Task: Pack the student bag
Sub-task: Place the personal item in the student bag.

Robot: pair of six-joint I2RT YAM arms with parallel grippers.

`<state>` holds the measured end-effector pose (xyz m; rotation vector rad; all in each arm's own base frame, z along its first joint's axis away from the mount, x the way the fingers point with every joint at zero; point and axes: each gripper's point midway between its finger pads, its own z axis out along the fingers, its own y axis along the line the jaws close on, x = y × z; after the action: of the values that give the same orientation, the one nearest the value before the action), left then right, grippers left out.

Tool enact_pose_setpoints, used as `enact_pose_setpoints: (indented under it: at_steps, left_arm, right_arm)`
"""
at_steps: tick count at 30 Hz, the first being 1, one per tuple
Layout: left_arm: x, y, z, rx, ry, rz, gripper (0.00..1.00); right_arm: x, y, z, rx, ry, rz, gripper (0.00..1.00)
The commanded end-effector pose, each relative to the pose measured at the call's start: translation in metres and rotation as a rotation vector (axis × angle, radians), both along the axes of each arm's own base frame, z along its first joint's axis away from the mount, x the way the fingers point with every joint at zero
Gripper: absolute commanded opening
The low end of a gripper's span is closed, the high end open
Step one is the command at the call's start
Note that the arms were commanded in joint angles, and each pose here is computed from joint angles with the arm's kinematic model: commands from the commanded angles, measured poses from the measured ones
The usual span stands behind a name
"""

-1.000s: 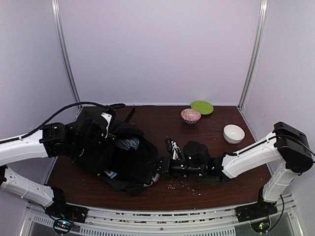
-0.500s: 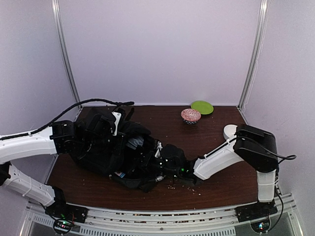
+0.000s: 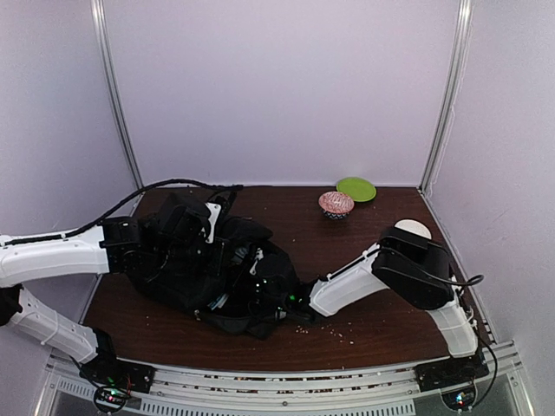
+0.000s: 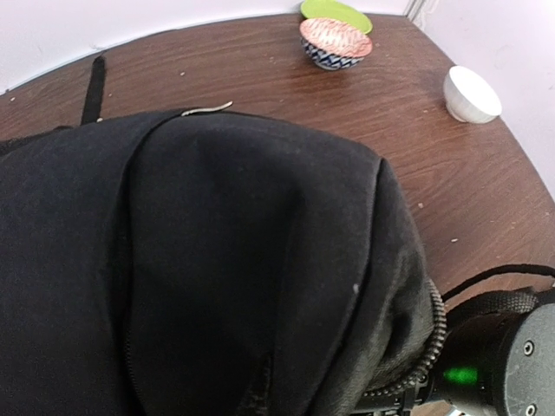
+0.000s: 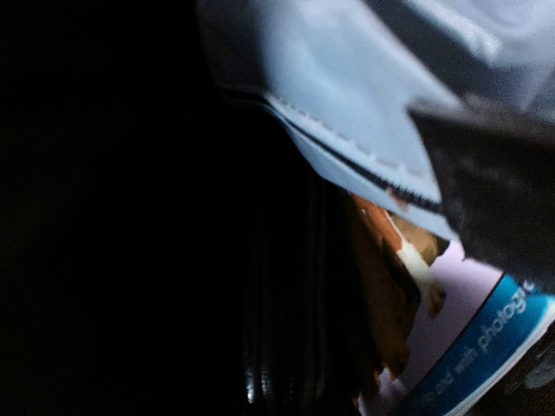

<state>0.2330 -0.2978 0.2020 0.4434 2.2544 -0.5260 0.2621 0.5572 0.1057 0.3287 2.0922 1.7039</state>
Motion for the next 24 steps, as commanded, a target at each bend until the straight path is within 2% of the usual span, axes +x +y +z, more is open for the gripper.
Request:
enact_pose_setpoints:
  at_steps: [1, 2, 3, 4, 7, 14, 19, 24]
  left_arm:
    - [-0.012, -0.048, 0.064, -0.305, -0.073, -0.134, 0.00]
    - [-0.011, -0.045, 0.062, -0.299, -0.075, -0.125, 0.00]
    - [-0.010, -0.043, 0.061, -0.293, -0.078, -0.115, 0.00]
    - [-0.009, -0.041, 0.059, -0.287, -0.082, -0.108, 0.00]
    - [-0.006, -0.035, 0.056, -0.265, -0.091, -0.078, 0.00]
    - [0.003, -0.025, 0.043, -0.194, -0.093, -0.019, 0.00]
    - [0.005, -0.019, 0.031, -0.160, -0.088, 0.003, 0.00]
    - [0.004, -0.012, 0.024, -0.135, -0.089, 0.013, 0.00]
  right_arm:
    - [-0.002, 0.015, -0.017, -0.036, -0.013, 0.073, 0.06]
    - [-0.003, 0.013, -0.014, -0.037, -0.023, 0.080, 0.15]
    - [-0.004, 0.010, -0.007, -0.037, -0.040, 0.083, 0.30]
    - [-0.006, 0.008, 0.001, -0.044, -0.062, 0.091, 0.38]
    - [-0.010, 0.000, 0.020, -0.083, -0.103, 0.110, 0.50]
    - [-0.029, -0.032, 0.037, -0.093, -0.083, 0.134, 0.60]
    - [-0.046, -0.060, 0.044, -0.106, -0.097, 0.165, 0.62]
    - [-0.063, -0.102, 0.032, -0.190, -0.134, 0.173, 0.64]
